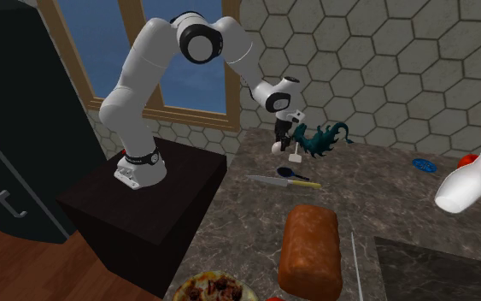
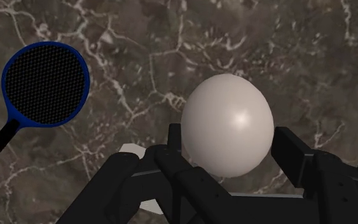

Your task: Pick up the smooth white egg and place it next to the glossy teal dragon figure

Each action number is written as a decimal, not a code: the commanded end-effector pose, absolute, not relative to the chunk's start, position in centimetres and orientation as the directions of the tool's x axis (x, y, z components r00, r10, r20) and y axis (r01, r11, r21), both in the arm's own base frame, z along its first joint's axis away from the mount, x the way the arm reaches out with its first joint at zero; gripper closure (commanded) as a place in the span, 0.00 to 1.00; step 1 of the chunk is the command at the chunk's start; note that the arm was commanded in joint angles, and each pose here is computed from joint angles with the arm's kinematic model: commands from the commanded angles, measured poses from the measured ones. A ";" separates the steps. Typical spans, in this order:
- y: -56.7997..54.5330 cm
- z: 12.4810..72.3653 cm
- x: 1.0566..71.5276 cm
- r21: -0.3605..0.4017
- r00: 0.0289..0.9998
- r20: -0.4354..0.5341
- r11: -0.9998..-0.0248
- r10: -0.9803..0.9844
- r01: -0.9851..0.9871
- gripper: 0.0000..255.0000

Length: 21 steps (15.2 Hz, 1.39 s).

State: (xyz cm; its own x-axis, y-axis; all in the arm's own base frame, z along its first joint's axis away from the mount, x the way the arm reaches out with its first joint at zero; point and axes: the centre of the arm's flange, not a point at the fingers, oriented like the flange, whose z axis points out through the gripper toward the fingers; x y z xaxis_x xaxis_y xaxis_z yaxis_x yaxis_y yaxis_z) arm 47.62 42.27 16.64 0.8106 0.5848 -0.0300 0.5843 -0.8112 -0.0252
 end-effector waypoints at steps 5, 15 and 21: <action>42.3 16.3 47.6 -0.025 0.811 -0.029 -0.811 0.585 0.584 1.00; 42.3 19.0 47.7 -0.025 0.811 -0.029 -0.811 0.585 0.584 0.00; 42.3 21.3 47.8 -0.025 0.811 -0.029 -0.811 0.585 0.584 0.00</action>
